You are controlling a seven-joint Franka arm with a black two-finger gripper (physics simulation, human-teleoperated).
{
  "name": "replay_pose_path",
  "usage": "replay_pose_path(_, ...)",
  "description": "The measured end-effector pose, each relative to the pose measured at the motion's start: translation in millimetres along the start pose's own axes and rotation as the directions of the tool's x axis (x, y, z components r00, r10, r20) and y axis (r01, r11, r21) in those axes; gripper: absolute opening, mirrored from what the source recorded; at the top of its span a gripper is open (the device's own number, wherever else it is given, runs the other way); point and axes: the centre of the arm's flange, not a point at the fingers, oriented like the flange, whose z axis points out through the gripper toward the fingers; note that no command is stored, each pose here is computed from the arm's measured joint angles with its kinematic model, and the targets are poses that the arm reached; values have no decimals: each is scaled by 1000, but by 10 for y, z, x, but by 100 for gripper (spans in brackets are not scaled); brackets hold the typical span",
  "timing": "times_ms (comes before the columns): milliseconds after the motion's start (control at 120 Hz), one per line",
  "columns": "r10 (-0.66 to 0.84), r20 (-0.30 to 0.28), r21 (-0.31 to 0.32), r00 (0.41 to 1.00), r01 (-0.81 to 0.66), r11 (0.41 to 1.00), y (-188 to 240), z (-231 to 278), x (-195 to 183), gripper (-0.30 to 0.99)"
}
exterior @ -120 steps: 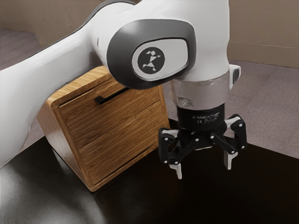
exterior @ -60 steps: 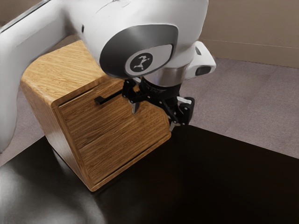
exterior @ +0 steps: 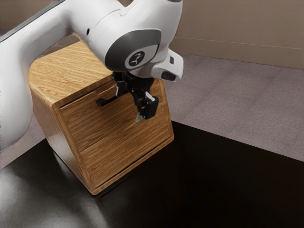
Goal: Pull the drawer handle with one arm to open the drawer
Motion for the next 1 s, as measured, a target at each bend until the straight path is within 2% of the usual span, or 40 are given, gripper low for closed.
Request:
replay_pose_path(150, 104, 4, 25, 995, -104, 994, -97, 58, 23, 69)
replay_pose_path(375, 235, 20, 30, 972, -235, 972, -110, 230, 155, 70)
replay_pose_path(500, 291, 6, 25, 957, -291, 956, -79, 203, 168, 67)
replay_pose_path(583, 323, -21, -2, 946, -324, 946, -22, 165, 169, 74)
replay_pose_path(608, 333, -33, -13, 942, -334, 943, 9, 147, 171, 69)
replay_pose_path(642, 343, -49, -25, 938, -344, 939, 36, 125, 172, 70)
replay_pose_path(675, 351, -74, -38, 933, -355, 934, 66, 91, 176, 62)
replay_pose_path(692, 359, -91, -44, 929, -363, 931, 111, 59, 185, 52)
replay_pose_path(725, 371, -130, -55, 920, -380, 923, 205, -23, 199, 21)
replay_pose_path(742, 382, -155, -56, 911, -394, 917, 292, -93, 210, -7)
replay_pose_path(775, 426, -208, -49, 880, -445, 894, 634, -286, 242, 13)
replay_pose_path(792, 447, -234, -54, 864, -470, 881, 805, -357, 268, 30)
replay_pose_path(800, 455, -247, -59, 856, -482, 874, 885, -386, 282, 34)
replay_pose_path(908, 541, -446, -73, 713, -632, 772, 2047, -1139, 221, 51)
replay_pose_path(958, 542, -506, -83, 671, -664, 743, 2389, -1403, 115, 56)
replay_pose_path(1000, 525, -537, -88, 660, -663, 743, 2479, -1567, 10, 59)
